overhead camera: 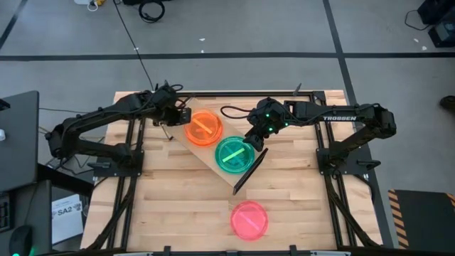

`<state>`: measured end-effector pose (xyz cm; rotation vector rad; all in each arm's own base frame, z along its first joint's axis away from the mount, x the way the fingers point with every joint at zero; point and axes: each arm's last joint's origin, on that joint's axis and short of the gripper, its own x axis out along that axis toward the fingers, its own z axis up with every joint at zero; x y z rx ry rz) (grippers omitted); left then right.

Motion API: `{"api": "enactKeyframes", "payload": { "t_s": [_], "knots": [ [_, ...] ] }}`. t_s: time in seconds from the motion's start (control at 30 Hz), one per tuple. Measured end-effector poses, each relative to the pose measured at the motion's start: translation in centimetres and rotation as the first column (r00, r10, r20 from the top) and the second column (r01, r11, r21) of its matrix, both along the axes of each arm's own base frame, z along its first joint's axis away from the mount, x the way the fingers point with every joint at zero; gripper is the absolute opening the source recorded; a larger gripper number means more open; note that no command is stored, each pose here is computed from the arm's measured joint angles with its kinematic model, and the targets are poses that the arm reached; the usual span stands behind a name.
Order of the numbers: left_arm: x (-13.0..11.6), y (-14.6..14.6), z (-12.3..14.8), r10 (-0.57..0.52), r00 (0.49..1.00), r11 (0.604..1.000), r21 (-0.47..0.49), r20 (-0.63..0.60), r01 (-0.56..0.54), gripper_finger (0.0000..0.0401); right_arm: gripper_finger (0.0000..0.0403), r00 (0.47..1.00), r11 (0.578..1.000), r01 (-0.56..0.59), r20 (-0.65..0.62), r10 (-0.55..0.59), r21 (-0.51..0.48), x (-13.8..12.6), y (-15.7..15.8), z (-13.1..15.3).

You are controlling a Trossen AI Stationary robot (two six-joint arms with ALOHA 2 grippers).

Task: Place and stack plates onto a shelf
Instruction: Stack the orange plate on top of the pink plate on the shelf

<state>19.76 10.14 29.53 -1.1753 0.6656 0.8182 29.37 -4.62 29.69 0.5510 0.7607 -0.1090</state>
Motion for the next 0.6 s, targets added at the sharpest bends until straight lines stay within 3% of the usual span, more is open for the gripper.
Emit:
{"api": "enactKeyframes", "payload": {
  "t_s": [0.6],
  "knots": [
    [0.16, 0.09, -0.19, 0.002, 1.000, 1.000, -0.004, -0.008, -0.002, 0.0031, 0.0163, 1.000, 1.000, -0.012, 0.001, 0.012, -0.013, 0.00, -0.01, 0.00]
  ]
}}
